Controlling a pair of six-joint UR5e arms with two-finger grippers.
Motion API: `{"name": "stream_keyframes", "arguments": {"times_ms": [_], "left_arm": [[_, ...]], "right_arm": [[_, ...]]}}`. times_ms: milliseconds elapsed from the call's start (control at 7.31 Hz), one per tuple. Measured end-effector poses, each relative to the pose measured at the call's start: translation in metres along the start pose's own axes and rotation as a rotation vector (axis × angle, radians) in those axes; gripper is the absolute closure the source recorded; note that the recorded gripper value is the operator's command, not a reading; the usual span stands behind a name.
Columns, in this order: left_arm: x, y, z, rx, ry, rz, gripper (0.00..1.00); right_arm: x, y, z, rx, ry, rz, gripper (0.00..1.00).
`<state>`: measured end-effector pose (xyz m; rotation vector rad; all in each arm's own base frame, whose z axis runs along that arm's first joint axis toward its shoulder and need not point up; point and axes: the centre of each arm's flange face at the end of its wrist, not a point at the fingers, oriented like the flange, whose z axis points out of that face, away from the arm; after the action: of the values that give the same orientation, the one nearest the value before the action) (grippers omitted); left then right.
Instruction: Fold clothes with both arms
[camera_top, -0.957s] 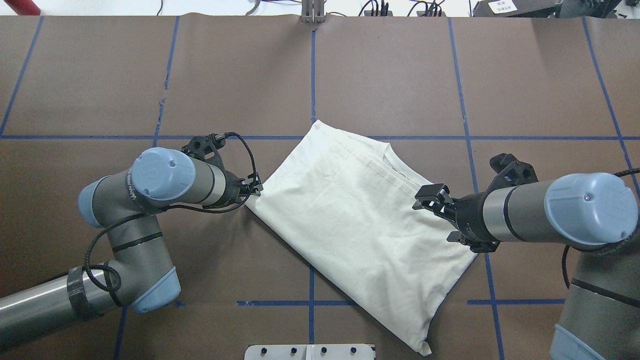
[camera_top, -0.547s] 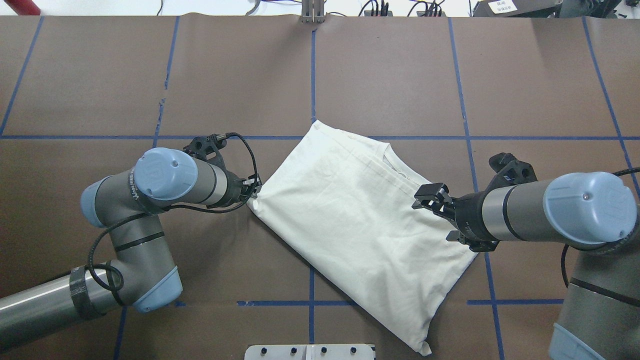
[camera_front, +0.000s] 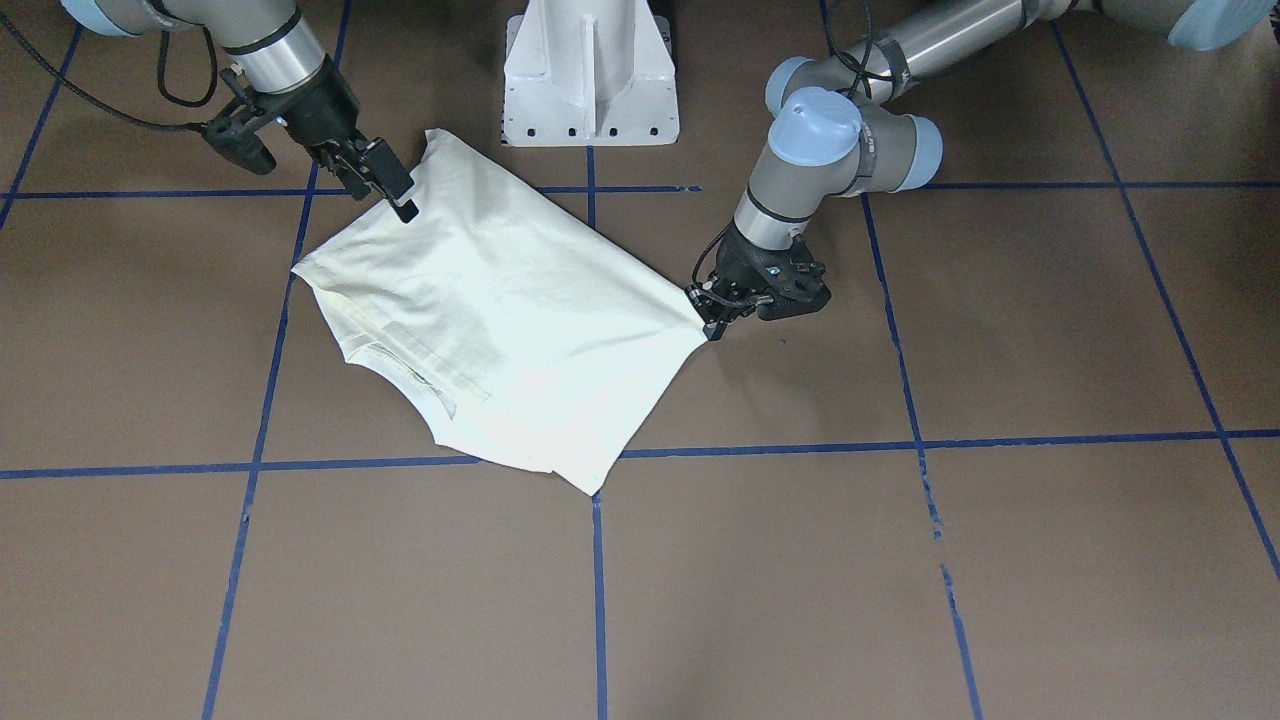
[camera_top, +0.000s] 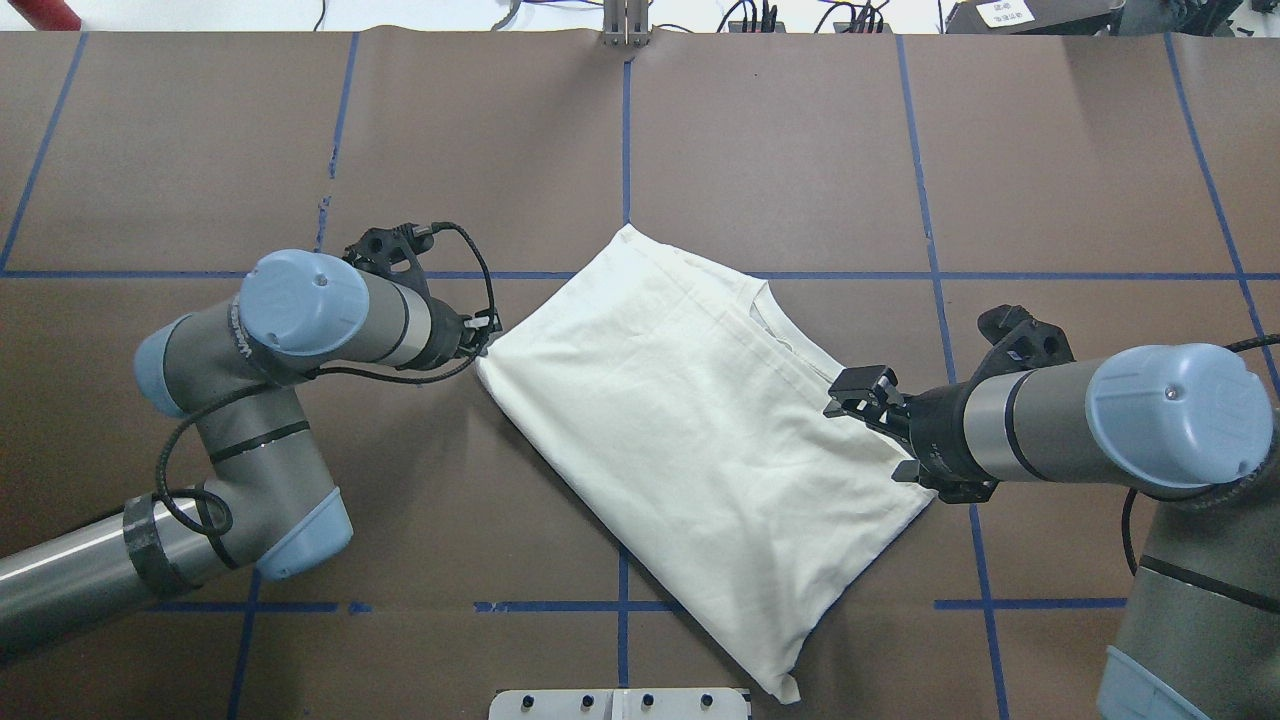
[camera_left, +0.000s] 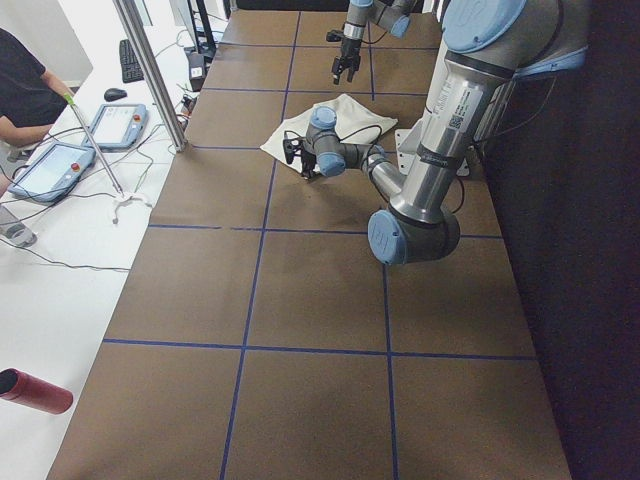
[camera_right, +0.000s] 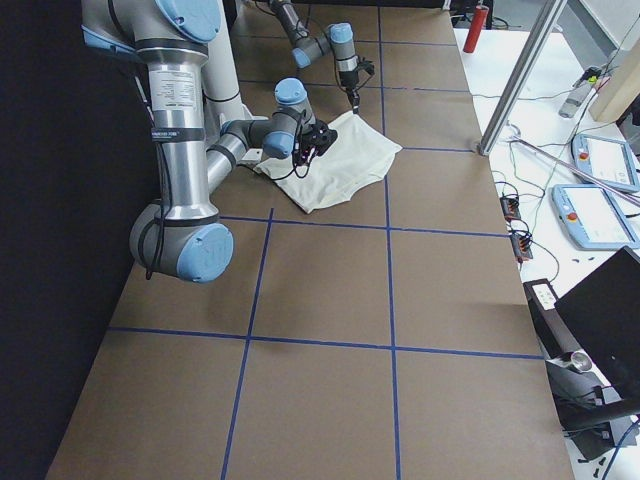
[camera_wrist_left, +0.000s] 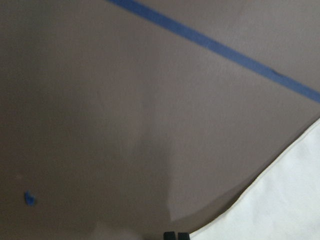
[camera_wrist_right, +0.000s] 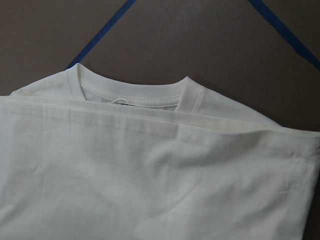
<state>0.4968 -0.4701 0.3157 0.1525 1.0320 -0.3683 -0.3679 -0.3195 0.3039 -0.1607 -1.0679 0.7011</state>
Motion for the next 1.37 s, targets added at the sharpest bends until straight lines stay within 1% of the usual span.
{"name": "stream_keyframes", "arguments": {"times_ms": [137,273,547,684,820,957,1094,1230,1367], "left_arm": [[0.004,-0.032,0.002,0.048,-0.009,0.024,1.00],[0.019,-0.068,0.014,0.098,-0.017,0.025,1.00],[0.071,-0.141,0.050,0.190,-0.008,0.005,1.00],[0.088,-0.172,0.057,0.234,0.001,-0.004,0.52],[0.097,-0.190,0.055,0.258,0.013,-0.008,0.37],[0.106,-0.193,0.043,0.263,0.044,-0.005,0.37],[0.112,-0.183,0.020,0.239,0.095,0.003,0.37],[0.098,-0.163,-0.004,0.188,0.144,0.004,0.37],[0.078,-0.146,-0.024,0.148,0.179,0.000,0.37]], "right_arm": [[-0.002,-0.001,0.000,0.003,-0.005,0.001,0.00],[-0.009,-0.002,0.000,0.016,-0.020,0.002,0.00],[-0.035,0.000,0.005,0.052,-0.074,-0.002,0.00],[-0.044,0.002,0.005,0.060,-0.096,-0.004,0.00],[-0.052,0.007,0.005,0.062,-0.113,-0.005,0.00],[-0.059,0.018,0.012,0.063,-0.123,-0.010,0.00],[-0.067,0.034,0.027,0.068,-0.124,-0.021,0.00],[-0.071,0.049,0.044,0.076,-0.103,-0.030,0.02],[-0.072,0.062,0.060,0.091,-0.057,-0.039,0.08]]}}
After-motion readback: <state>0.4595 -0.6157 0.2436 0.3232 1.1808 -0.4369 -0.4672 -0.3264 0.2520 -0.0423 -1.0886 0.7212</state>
